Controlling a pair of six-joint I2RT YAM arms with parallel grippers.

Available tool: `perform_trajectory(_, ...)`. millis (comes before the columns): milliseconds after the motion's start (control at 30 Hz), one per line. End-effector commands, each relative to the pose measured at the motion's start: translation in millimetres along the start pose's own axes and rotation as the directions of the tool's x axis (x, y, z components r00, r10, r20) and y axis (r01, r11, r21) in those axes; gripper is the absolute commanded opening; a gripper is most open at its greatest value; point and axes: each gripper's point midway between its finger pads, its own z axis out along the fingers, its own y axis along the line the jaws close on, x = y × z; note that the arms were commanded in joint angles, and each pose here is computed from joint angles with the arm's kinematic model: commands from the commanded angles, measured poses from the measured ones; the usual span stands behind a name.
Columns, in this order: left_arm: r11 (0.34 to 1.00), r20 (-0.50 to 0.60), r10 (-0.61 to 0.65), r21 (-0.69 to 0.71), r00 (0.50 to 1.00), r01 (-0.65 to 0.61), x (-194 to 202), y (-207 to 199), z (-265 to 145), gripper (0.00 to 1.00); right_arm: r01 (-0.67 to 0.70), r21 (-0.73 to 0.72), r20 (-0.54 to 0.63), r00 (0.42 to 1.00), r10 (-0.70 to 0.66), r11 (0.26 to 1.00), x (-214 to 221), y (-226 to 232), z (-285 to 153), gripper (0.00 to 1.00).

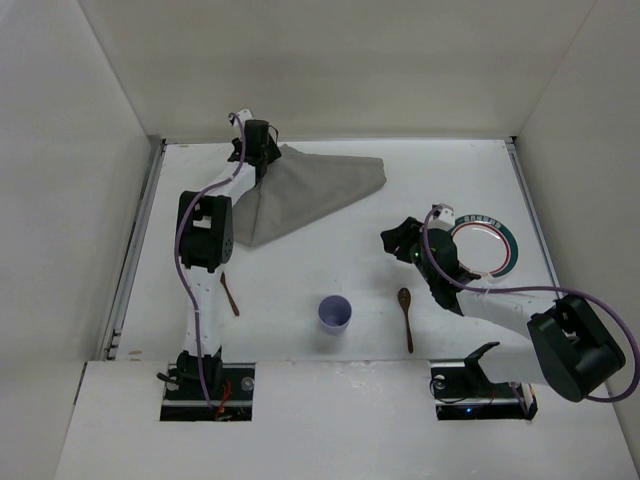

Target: Set the dinner table for one person

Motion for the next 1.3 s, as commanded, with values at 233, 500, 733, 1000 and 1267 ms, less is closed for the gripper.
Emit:
perform_trajectory(233,0.998,-0.012,0.000,0.056,1.000,0.001,-3,-15,7,0.33,-0.007,-0.068,0.065,0.998,0.011,0.998,-21,24,2,0.57)
perform_trajectory(500,0.987,0.056,-0.028,0.157,0.998,0.019,-27,-47,-34,0.09,-0.004,-0.074,0.061,0.998,0.009,0.997,-19,27,2,0.56)
perform_trajectory(733,0.926,0.051,-0.061,0.375,0.997,0.037,-17,-105,-113,0.06,-0.016,-0.065,0.081,0.996,0.021,0.998,-23,24,-2,0.56)
perform_trajectory(1000,0.712,-0.086,-0.044,0.696,0.995,0.091,49,-195,-235,0.06,-0.064,0.023,0.176,0.983,0.059,0.998,-42,-2,-12,0.57)
perform_trajectory(1267,0.476,-0.168,0.107,0.874,0.980,0.098,128,-252,-332,0.14,-0.205,0.192,0.269,0.952,0.149,0.960,-62,-60,-25,0.67)
